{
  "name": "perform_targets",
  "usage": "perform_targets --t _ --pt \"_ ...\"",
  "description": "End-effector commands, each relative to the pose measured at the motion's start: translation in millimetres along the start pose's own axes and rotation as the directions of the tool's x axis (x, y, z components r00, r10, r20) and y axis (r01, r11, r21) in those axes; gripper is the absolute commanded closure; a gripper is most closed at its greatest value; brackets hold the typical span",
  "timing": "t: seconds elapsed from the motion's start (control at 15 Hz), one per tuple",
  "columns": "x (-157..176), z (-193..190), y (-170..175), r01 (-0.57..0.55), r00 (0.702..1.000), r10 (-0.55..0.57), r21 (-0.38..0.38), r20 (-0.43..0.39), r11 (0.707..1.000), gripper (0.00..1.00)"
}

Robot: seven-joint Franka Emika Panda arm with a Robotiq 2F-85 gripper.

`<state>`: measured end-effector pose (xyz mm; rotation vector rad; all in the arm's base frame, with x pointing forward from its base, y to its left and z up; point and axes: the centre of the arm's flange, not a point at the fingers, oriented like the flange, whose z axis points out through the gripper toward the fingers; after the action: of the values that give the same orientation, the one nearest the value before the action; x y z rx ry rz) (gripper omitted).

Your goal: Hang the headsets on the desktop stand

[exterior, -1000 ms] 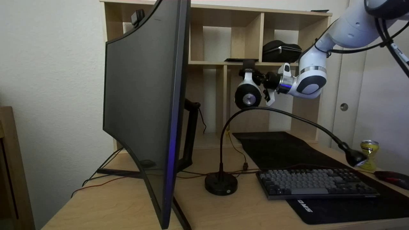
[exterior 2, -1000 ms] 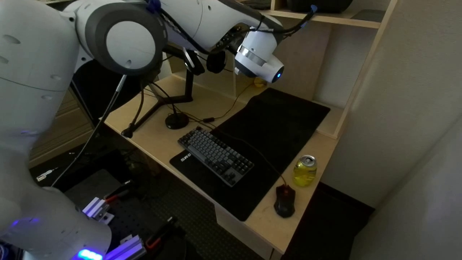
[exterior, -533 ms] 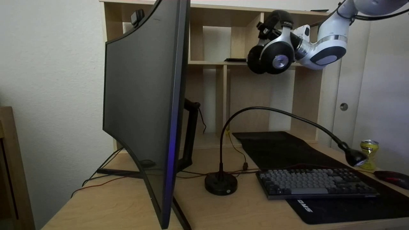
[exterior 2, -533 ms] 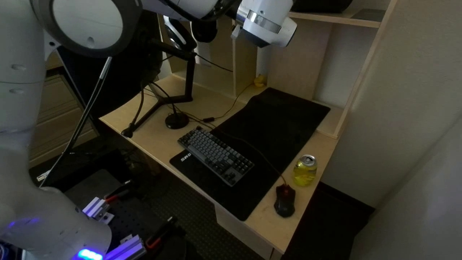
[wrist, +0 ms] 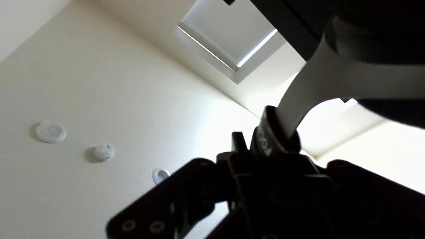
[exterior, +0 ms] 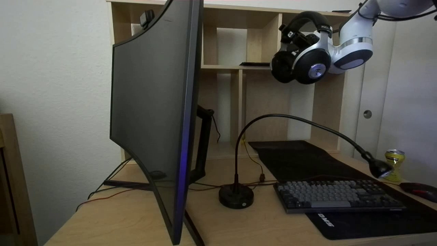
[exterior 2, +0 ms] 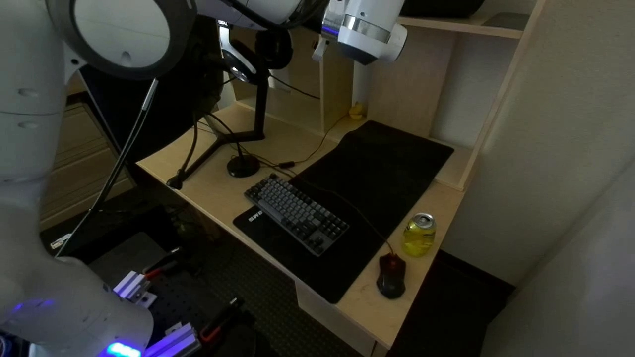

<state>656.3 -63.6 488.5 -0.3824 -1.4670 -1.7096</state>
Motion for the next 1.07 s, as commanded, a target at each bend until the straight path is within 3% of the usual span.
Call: perform_targets --t 0.0,0.07,0.13,0.2,1.0 --pt "4 42 -10 0.065 0.997 -0.061 0.122 -0.041 0.99 0.95" --pt "2 52 -1 0.06 0.997 -0.054 0.121 -0.052 0.991 0.95" --pt "15 35 0 0.033 0.997 -0.027 0.097 -0.065 0.995 0.95" --pt "9 30 17 0.033 0.999 -0.029 0.09 -0.043 0.995 0.8" --pt "8 30 13 0.025 0.998 -0.02 0.092 -0.054 0.995 0.8"
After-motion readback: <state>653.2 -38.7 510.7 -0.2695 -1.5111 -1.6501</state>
